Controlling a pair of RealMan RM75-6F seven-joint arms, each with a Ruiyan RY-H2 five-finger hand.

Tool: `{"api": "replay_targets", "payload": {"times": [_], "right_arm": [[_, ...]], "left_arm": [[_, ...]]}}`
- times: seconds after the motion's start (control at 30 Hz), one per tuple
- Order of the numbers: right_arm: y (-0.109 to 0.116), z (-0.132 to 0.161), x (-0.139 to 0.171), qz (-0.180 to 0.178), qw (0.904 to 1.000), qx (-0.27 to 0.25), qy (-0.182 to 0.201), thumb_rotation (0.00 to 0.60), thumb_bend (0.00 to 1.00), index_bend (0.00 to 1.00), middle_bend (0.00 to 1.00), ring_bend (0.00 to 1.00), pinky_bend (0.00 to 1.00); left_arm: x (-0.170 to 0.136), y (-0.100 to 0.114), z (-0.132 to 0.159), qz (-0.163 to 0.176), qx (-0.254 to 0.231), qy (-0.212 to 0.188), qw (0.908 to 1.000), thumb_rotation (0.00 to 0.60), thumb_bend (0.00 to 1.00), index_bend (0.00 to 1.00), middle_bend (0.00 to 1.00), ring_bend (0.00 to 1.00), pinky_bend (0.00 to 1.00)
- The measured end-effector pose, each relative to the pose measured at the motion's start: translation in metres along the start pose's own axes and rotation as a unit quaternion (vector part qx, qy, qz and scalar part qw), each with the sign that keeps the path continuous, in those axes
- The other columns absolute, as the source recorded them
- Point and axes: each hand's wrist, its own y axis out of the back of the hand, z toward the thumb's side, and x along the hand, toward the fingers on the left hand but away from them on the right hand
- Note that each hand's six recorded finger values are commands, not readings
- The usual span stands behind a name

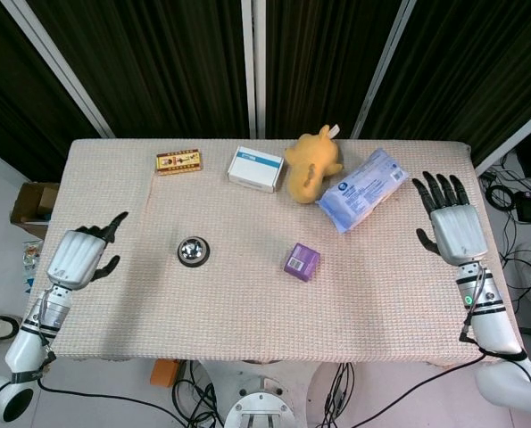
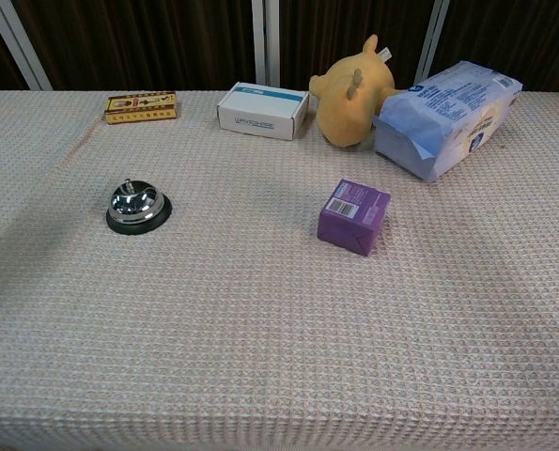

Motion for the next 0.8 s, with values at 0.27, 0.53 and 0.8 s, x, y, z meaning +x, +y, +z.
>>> {"api": "replay_targets", "payload": {"times": [0.27,0.53,0.8], "right_arm": [[0.011,-0.008,0.002,-0.014,0.9999,-0.006,-0.005,0.600,0.21,0.00,0.00,0.00,0.00],[0.008,-0.016,0.005,-0.008,0.9998,-0.005,-0.017,0.600,0.22,0.00,0.00,0.00,0.00],[0.004,-0.021,0.005,0.000,0.9997,-0.006,-0.024,0.600,0.22,0.00,0.00,0.00,0.00]], "left_arm": [[-0.007,-0.058,-0.003,-0.086,0.020,0.007,0.9961,0.600,0.61,0.03,0.92,0.89,0.94],[0.006,-0.080,0.014,-0.083,0.005,-0.018,0.9964,0.600,0.62,0.00,0.92,0.89,0.94],[0.025,-0.087,0.047,-0.067,-0.020,-0.062,0.9956,0.600,0.62,0.00,0.92,0.89,0.94]]}}
